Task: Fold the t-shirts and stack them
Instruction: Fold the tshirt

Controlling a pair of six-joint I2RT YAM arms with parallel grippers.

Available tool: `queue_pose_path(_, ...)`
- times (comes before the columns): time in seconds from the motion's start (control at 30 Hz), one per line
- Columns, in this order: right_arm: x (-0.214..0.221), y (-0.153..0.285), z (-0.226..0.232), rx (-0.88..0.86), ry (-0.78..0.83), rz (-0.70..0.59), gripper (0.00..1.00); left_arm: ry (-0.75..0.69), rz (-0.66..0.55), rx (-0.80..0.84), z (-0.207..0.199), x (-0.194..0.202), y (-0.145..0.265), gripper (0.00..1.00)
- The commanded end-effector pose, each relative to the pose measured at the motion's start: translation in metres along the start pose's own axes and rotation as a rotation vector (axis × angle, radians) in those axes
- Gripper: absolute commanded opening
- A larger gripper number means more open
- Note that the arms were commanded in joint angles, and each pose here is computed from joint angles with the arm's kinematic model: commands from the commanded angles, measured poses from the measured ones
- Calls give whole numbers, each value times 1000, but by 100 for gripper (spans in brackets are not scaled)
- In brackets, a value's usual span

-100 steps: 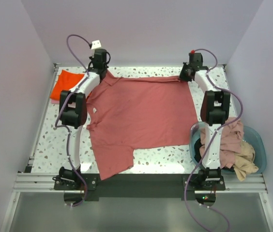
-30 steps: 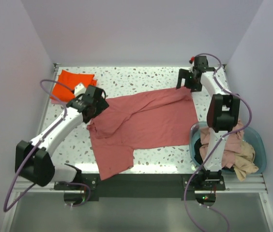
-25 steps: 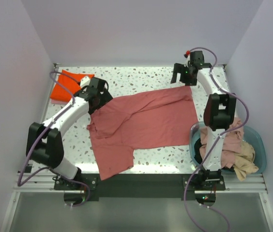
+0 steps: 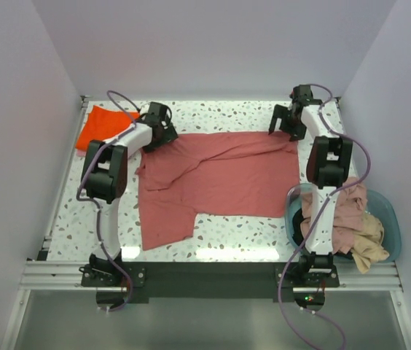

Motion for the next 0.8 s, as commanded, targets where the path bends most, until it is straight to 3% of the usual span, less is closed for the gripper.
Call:
queue_pose_path(0.0,20,-16,-41,99,-98,92,99,-31,43,26,-10,1,-33,100)
queue_pose_path(0.27,-1,-29,-57,111,-118,50,99,-19,-16,127,-52,-36,-59,100)
queue_pose_path(0.47,-25,-17,-53,68,-65,-38,99,-19,-112,183,-74,-69,-55,100)
queue_pose_path(0.6,-51,24,-46,61,-33,-139,99,-19,-149,273,-95,-98,-10,100)
queue_pose_path(0.77,-73,93,-23,31,11,-274,99,-40,-261,379,-103,-118,88,100)
Point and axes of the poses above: each gripper's point midway between its finger pads, its own y axis back along the fingers, its own z axis along the line the jaws close on, x = y × z, the point moved 7 cm from there along y, back along the fingers, and after that the axes turned 6 degrees about y, right-handed, at the moved point
